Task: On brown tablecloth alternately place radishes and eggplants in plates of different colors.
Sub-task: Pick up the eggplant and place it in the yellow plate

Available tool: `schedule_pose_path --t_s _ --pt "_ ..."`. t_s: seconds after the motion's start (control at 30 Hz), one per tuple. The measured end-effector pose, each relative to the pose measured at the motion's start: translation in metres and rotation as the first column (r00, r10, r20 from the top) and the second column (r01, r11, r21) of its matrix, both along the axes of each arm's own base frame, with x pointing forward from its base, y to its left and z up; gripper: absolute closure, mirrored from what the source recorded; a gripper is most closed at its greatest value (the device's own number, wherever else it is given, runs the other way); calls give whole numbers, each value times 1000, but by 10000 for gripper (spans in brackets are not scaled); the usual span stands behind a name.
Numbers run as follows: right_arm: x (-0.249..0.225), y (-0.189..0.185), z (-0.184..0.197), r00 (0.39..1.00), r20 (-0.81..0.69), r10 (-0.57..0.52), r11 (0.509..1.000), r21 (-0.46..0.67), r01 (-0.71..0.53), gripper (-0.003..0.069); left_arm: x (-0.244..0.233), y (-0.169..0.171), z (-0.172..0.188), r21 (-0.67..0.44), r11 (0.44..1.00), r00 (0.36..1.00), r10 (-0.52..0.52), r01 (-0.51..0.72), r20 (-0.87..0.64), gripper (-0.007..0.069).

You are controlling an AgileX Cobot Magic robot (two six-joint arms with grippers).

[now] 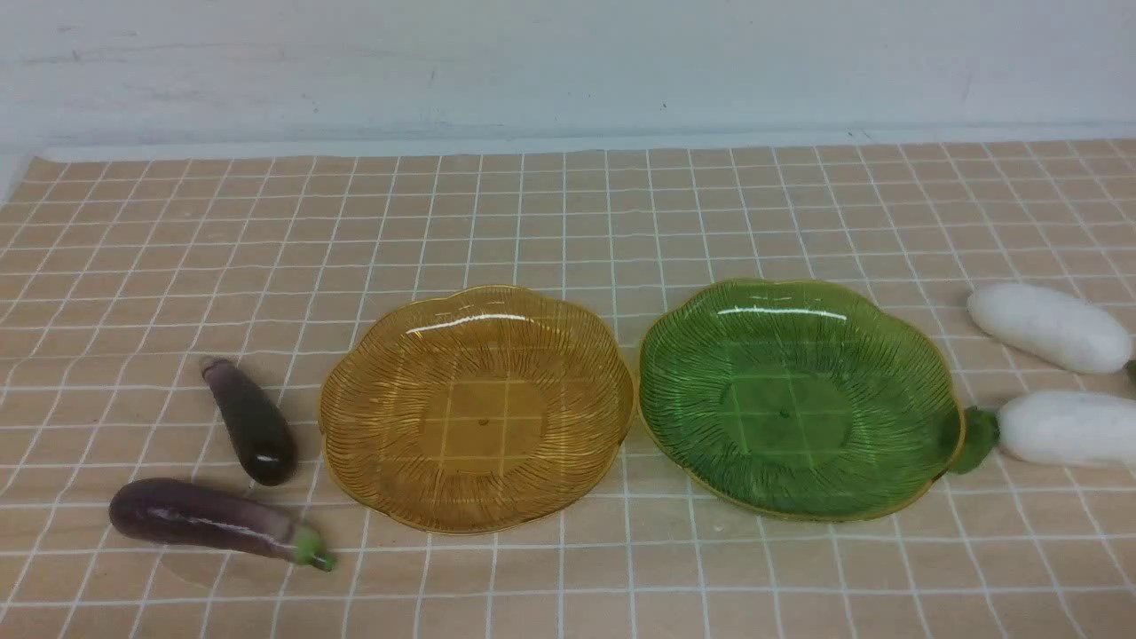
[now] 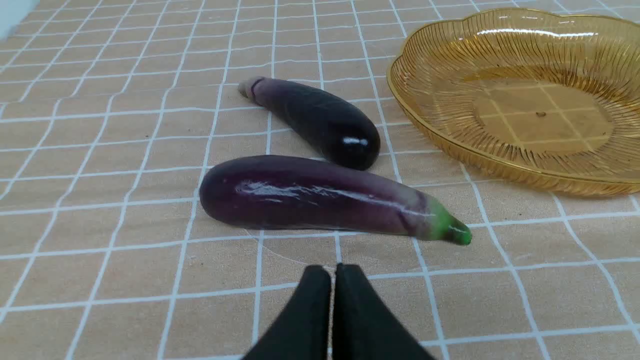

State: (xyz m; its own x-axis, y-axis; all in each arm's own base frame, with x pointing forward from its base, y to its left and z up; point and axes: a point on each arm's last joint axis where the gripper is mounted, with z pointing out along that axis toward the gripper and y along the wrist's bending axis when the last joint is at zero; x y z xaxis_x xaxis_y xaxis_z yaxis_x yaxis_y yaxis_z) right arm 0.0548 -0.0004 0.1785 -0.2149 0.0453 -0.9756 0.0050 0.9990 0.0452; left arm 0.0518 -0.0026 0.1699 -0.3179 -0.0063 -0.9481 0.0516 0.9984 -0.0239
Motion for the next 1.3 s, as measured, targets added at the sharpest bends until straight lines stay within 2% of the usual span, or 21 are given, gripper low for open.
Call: schedule_pose_path --t_s 1.3 --pt "0 0 0 1000 0 -3 1000 12 3 674 0 0 0 0 1000 1000 0 0 0 628"
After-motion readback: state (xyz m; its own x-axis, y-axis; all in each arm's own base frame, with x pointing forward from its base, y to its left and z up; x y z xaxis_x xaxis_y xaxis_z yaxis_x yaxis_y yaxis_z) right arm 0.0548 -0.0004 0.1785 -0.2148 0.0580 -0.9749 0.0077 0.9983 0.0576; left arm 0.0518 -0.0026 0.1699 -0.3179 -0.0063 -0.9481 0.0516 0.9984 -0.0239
